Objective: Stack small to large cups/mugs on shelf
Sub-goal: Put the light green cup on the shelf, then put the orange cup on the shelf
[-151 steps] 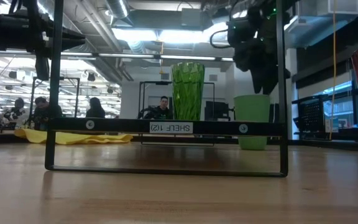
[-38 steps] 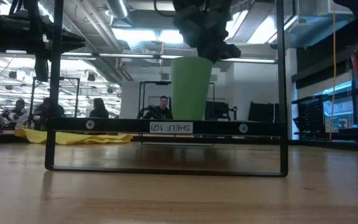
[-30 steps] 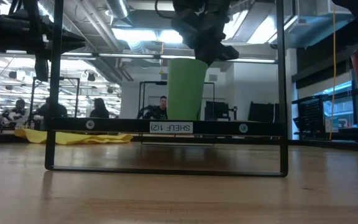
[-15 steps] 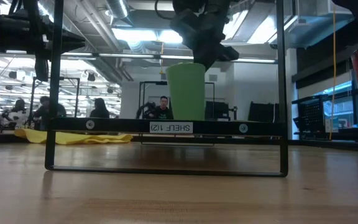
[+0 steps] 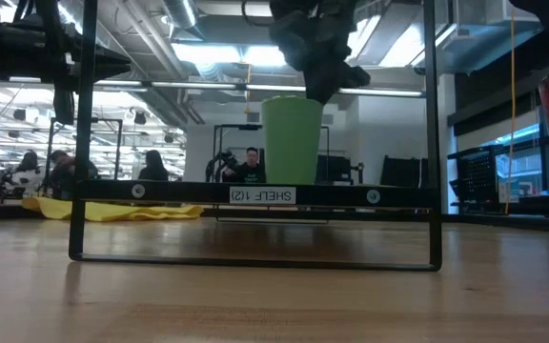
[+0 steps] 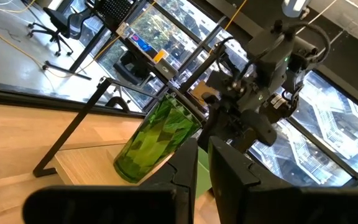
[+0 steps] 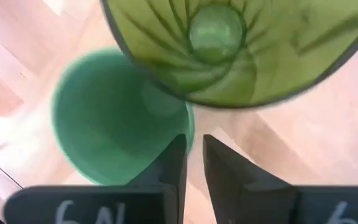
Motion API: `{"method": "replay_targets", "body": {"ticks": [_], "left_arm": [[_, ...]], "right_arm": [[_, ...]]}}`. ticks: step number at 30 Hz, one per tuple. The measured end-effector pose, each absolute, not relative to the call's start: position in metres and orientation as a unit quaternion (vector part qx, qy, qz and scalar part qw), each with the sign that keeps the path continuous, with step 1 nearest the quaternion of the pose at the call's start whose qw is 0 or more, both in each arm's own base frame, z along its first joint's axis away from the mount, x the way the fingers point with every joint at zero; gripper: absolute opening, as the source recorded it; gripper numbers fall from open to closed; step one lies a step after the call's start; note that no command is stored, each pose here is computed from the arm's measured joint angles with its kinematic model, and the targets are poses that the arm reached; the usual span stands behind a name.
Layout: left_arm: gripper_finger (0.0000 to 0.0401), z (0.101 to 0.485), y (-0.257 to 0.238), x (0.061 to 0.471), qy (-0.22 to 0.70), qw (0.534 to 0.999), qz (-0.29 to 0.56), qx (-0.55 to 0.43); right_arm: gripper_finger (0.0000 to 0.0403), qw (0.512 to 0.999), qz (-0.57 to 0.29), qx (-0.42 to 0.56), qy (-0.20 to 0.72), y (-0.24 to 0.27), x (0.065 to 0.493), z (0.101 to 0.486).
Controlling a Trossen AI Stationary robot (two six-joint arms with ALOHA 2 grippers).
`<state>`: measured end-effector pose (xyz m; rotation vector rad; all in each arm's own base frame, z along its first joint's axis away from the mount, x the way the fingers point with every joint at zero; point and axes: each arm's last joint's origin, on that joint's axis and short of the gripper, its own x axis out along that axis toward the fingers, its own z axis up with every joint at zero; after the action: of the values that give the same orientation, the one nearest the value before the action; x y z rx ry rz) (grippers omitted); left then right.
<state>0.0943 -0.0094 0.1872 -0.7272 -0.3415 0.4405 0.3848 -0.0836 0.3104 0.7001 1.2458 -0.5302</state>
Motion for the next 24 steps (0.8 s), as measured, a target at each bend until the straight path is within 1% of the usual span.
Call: {"method": "replay_targets", "body": {"ticks": [5,11,14,15,16,19,24], "left_arm": [[0.0035,0.187,-0.009,0.094,-0.165,0.897,0.212,-0.352],[0.0035,0.187,-0.010,0.095,-0.162,0.899,0.197,-0.356],[0.0035,0.188,-0.011,0.095,-0.161,0.899,0.184,-0.364],[0.0035,0.188,-0.011,0.095,-0.160,0.899,0.182,-0.364],[0.0035,0.188,-0.011,0.095,-0.160,0.900,0.179,-0.363],[0.0035,0.188,-0.011,0.095,-0.159,0.901,0.178,-0.363],[0.0035,0.188,-0.012,0.095,-0.155,0.906,0.169,-0.356]], "right_arm": [[0.0055,0.757,-0.246,0.285,0.535,-0.086,0.385,0.335],[0.0055,0.797,-0.235,0.261,0.492,-0.085,0.374,0.385],[0.0055,0.784,-0.250,0.238,0.516,-0.080,0.355,0.403],[0.0055,0.788,-0.248,0.234,0.512,-0.077,0.352,0.407],[0.0055,0.792,-0.233,0.237,0.513,-0.074,0.346,0.409],[0.0055,0.780,-0.183,0.268,0.535,-0.058,0.328,0.410],[0.0055,0.744,-0.154,0.272,0.591,-0.030,0.302,0.388]]}}
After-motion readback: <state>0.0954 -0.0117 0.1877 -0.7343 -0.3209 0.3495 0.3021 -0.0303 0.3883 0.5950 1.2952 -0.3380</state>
